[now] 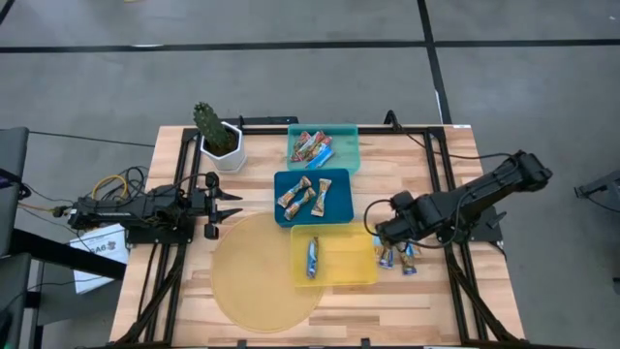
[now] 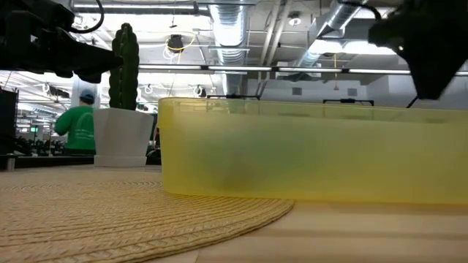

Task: Pick and place Granola Bars by type
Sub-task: Put the yellow granola bar into the blue bin

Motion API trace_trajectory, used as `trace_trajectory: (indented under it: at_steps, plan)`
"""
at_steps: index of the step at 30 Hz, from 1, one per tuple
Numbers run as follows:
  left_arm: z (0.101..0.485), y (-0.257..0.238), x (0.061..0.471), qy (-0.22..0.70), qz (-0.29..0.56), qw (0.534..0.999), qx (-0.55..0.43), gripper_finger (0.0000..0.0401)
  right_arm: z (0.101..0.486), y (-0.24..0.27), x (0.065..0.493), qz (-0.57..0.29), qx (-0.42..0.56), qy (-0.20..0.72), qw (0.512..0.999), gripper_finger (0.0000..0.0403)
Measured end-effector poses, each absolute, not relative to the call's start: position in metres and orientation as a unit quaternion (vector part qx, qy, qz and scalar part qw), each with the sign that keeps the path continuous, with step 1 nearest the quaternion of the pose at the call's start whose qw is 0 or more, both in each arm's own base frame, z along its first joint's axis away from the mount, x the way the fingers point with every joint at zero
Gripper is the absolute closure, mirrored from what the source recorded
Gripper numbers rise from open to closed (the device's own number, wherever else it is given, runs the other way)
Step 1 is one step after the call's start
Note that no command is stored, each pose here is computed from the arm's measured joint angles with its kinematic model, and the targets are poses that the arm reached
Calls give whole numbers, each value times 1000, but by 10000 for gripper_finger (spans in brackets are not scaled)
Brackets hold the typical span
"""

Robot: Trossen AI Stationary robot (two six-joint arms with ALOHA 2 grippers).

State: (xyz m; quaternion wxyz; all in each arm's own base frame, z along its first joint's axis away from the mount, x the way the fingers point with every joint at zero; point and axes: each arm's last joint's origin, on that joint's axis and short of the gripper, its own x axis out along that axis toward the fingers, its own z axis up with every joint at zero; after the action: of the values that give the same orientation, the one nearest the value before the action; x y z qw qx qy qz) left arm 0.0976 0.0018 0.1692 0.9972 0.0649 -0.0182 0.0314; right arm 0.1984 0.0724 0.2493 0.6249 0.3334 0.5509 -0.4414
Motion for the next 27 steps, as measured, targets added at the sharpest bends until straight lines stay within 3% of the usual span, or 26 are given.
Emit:
trace_trajectory:
  at_steps: [13, 27]
  plan:
    - [169, 2, 98, -18, 31, 997, 67, 264, 205, 77, 173, -424, 351, 612, 568, 310]
    - [169, 2, 98, -18, 32, 997, 68, 264, 178, 74, 160, -432, 334, 628, 555, 307]
